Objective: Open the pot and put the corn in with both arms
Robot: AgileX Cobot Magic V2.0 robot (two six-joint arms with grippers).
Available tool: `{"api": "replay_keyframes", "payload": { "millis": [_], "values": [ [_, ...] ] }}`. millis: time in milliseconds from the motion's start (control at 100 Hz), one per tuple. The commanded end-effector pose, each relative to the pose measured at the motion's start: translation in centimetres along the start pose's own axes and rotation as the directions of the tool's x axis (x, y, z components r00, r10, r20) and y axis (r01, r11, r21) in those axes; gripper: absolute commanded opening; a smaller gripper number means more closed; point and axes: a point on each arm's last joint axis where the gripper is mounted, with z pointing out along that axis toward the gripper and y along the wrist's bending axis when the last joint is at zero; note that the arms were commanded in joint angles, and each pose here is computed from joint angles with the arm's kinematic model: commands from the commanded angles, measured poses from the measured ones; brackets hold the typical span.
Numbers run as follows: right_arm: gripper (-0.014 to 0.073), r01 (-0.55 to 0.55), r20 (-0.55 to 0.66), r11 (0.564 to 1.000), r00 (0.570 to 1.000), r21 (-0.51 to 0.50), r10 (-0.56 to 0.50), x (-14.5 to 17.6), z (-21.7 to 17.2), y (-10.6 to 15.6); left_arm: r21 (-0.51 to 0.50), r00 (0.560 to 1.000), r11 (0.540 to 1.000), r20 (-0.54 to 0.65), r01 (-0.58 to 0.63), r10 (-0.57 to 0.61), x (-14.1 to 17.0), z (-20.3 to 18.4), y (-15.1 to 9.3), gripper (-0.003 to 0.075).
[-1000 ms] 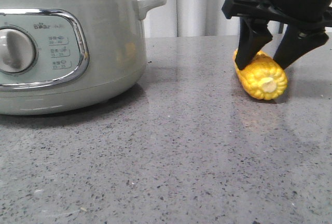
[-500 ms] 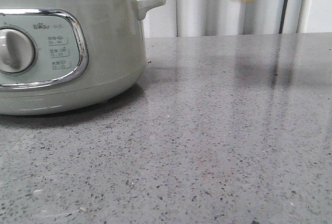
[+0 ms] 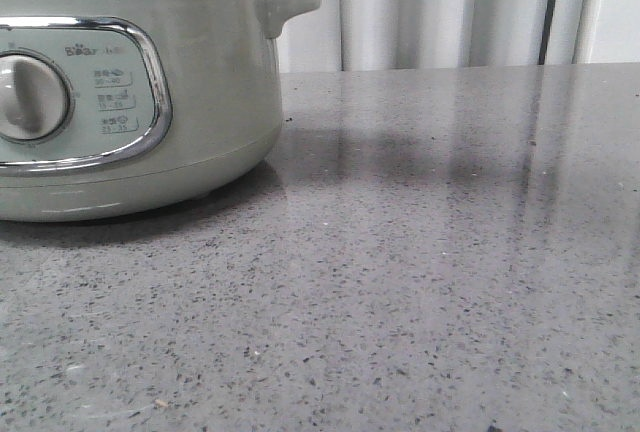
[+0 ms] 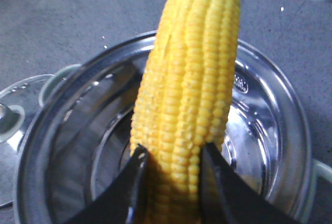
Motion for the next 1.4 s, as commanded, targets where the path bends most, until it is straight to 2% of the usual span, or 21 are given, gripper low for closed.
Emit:
{"api": "replay_keyframes", "payload": {
  "millis": [0,120,170,270,370,430,440,450,460,520,600,630,710,800,910,950,1060,1130,1190,1260,1390],
  "values": [
    [0.0191,-0.002,0.143,1.000,0.990,-0.024,0.006,-2.1,-1.0,0.5,0.011,0.997,1.000,0.070,0.025,-0.025,-1.4,0.2,-0.2,0.0396],
    [0.0454,-0.011,0.132,1.000,0.991,-0.026,0.014,-1.8,-0.4,0.5,0.040,0.998,0.999,0.042,0.035,-0.037,-1.2,0.2,-0.4,0.0396],
    [0.0527,-0.010,0.136,1.000,0.991,-0.027,0.014,-1.9,-0.6,0.5,0.054,0.999,0.998,0.031,0.040,-0.042,-1.1,0.2,-0.5,0.0395],
    [0.0540,-0.003,0.156,1.000,0.988,-0.030,0.007,-2.4,-1.7,0.7,0.076,0.999,0.996,0.017,0.047,-0.049,-1.0,0.2,-0.6,0.0365],
    [0.0462,0.055,0.197,0.998,0.979,-0.005,-0.053,-3.3,-4.2,1.0,0.088,0.999,0.995,0.010,0.051,-0.052,-0.9,0.2,-0.7,0.0286],
    [0.0326,0.100,0.213,0.995,0.972,0.020,-0.102,-3.8,-6.2,1.1,0.091,0.999,0.994,0.004,0.052,-0.053,-0.9,0.2,-0.7,0.0210],
    [0.0326,0.107,0.214,0.994,0.971,0.025,-0.110,-3.9,-6.5,1.1,0.092,0.999,0.994,0.004,0.052,-0.053,-0.9,0.2,-0.7,0.0200],
    [0.0276,0.120,0.216,0.992,0.968,0.034,-0.125,-4.0,-7.0,1.1,0.092,0.999,0.994,0.004,0.052,-0.053,-0.9,0.2,-0.7,0.0191],
    [0.0276,0.127,0.216,0.991,0.967,0.039,-0.132,-4.0,-7.2,1.1,0.092,0.999,0.994,-0.002,0.052,-0.052,-0.9,0.2,-0.7,0.0172],
    [0.0106,0.180,0.217,0.980,0.957,0.083,-0.194,-4.1,-9.6,1.1,0.100,0.998,0.994,-0.026,0.053,-0.051,-0.9,0.2,-0.9,0.0094],
    [-0.0038,0.221,0.238,0.968,0.940,0.122,-0.245,-3.4,-12.6,1.0,0.115,0.995,0.992,-0.091,0.054,-0.044,-1.1,0.1,-1.1,-0.0014],
    [-0.0069,0.230,0.268,0.964,0.928,0.131,-0.258,-3.1,-14.2,1.0,0.122,0.993,0.991,-0.111,0.054,-0.041,-1.3,0.0,-1.3,-0.0018],
    [-0.0053,0.254,0.319,0.955,0.902,0.154,-0.292,-1.1,-17.1,0.7,0.140,0.984,0.989,-0.175,0.053,-0.028,-1.6,-0.2,-1.6,-0.0020],
    [-0.0050,0.291,0.400,0.938,0.849,0.189,-0.344,1.7,-20.8,0.4,0.156,0.968,0.986,-0.250,0.050,-0.009,-1.6,-0.4,-1.8,-0.0020],
    [-0.0049,0.323,0.470,0.920,0.791,0.222,-0.391,6.7,-24.4,-0.3,0.170,0.943,0.984,-0.333,0.044,0.015,-1.0,-0.7,-1.9,-0.0020],
    [-0.0049,0.326,0.474,0.919,0.787,0.223,-0.394,8.6,-24.9,-0.7,0.180,0.933,0.983,-0.358,0.036,0.031,-0.8,-0.8,-2.0,-0.0020],
    [-0.0049,0.330,0.511,0.906,0.749,0.264,-0.421,13.3,-27.3,-1.6,0.217,0.926,0.975,-0.377,0.053,0.034,-0.6,-1.0,-2.3,-0.0020],
    [-0.0043,0.341,0.538,0.884,0.703,0.319,-0.465,15.6,-28.6,-2.1,0.242,0.925,0.969,-0.379,0.056,0.041,-0.5,-0.8,-2.6,-0.0020],
    [-0.0043,0.345,0.562,0.862,0.656,0.372,-0.504,17.1,-29.8,-2.4,0.253,0.922,0.966,-0.383,0.047,0.056,-0.4,-0.5,-2.7,-0.0020],
    [-0.0043,0.336,0.578,0.845,0.620,0.416,-0.531,18.5,-30.8,-2.6,0.246,0.918,0.968,-0.393,0.050,0.052,-0.2,-0.1,-2.7,-0.0020],
    [-0.0043,0.307,0.610,0.840,0.582,0.448,-0.538,19.9,-32.2,-2.7,0.241,0.913,0.967,-0.407,0.086,0.020,-0.1,0.2,-2.8,-0.0020]
  ]
}}
